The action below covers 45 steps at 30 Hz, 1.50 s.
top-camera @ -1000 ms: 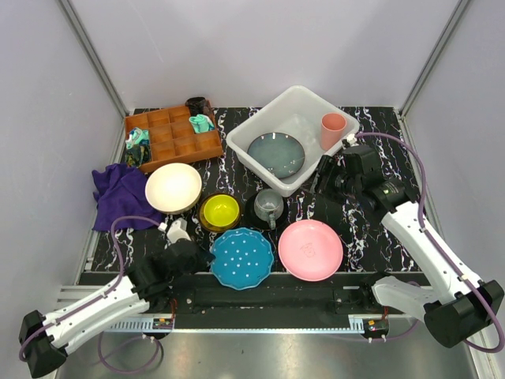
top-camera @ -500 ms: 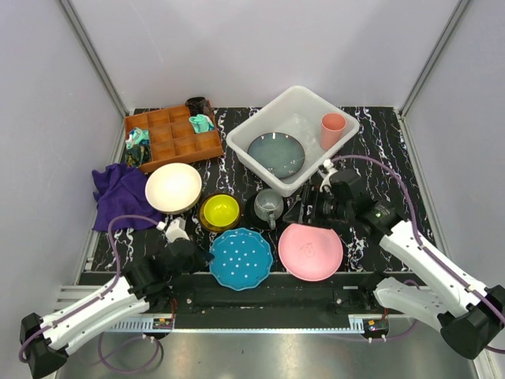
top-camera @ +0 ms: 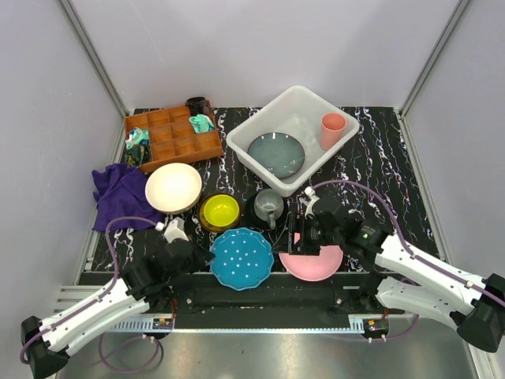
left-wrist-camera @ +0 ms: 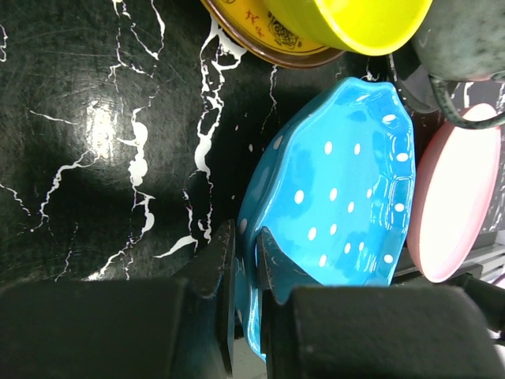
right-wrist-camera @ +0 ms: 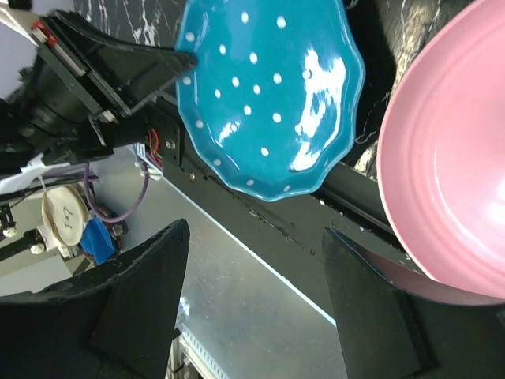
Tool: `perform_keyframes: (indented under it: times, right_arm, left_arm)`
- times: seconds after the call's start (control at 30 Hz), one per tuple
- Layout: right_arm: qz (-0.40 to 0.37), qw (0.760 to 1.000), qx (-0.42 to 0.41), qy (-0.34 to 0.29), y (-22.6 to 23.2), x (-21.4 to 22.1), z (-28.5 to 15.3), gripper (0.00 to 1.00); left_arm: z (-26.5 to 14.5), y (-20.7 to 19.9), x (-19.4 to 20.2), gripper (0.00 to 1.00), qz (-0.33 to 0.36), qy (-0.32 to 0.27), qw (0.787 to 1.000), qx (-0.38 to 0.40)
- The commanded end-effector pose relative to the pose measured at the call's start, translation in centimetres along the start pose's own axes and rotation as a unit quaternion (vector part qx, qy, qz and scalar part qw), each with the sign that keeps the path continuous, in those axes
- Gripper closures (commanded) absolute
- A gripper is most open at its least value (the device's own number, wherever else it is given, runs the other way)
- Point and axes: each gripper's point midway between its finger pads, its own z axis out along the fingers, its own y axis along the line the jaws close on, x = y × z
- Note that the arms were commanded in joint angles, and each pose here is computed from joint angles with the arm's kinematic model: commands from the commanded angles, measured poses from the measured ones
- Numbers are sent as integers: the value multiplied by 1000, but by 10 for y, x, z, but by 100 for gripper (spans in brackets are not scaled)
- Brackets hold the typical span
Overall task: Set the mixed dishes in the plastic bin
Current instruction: Pick up the plate at the center of the board.
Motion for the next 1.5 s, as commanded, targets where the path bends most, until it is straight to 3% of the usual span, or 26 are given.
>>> perform_keyframes:
  times: [0.0, 0.43, 1.47]
  right_arm:
    - [8, 1000, -18, -6, 5, 5, 7, 23]
    - [26, 999, -20, 11, -14, 26, 23, 21]
    - [6, 993, -117, -19, 8, 15, 52, 17]
  left_arm:
    - [-28, -79, -32, 100, -77, -32, 987, 137]
    - [-43, -93, -45, 100, -84, -48, 984, 152]
    - [-78, -120, -63, 100, -81, -58, 975, 197]
